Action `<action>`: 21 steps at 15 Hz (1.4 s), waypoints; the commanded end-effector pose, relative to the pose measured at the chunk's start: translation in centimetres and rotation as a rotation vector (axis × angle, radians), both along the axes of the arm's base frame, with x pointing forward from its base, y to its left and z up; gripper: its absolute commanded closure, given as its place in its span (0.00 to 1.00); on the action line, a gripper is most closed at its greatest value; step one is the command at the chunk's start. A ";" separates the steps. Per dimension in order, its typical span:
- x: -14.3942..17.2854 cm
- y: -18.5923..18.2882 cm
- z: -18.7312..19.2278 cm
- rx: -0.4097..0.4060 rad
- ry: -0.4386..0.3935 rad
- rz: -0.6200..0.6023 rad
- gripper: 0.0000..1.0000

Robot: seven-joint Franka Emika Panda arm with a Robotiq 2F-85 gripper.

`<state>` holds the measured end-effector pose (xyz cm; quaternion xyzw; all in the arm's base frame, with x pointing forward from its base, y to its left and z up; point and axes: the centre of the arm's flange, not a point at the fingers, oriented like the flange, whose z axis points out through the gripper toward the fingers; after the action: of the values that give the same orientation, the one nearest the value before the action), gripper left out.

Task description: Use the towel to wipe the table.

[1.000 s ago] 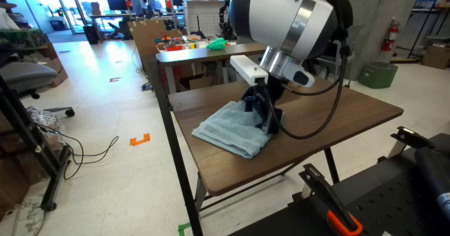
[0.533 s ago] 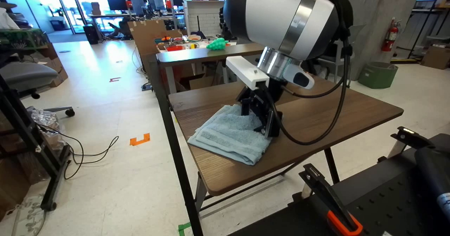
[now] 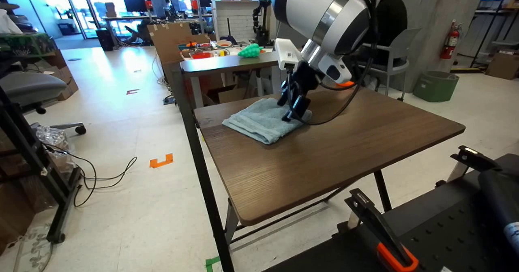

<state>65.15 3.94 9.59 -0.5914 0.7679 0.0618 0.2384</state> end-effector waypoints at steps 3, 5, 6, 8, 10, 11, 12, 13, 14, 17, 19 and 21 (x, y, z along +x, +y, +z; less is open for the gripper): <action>3.7 -0.9 -2.4 0.005 -0.029 -0.108 0.00; 4.0 -2.0 -2.1 -0.020 -0.033 -0.131 0.00; 4.1 -3.2 -1.6 -0.037 -0.047 -0.151 0.00; 4.5 -5.9 -0.5 -0.077 -0.080 -0.201 0.00; 4.6 -9.9 0.4 -0.156 -0.085 -0.266 0.00; 4.3 -11.8 0.6 -0.224 -0.083 -0.291 0.00; 3.8 -13.8 1.0 -0.279 -0.069 -0.289 0.00; 3.2 -15.4 1.3 -0.328 -0.053 -0.296 0.00; 2.8 -16.9 1.3 -0.379 -0.035 -0.296 0.00; 1.2 -19.3 1.9 -0.515 0.022 -0.277 0.00; 0.8 -19.5 1.7 -0.569 0.052 -0.257 0.00; 0.3 -19.3 1.7 -0.608 0.077 -0.226 0.00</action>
<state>65.63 -16.29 11.30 -0.5293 0.8289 -0.1681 0.0674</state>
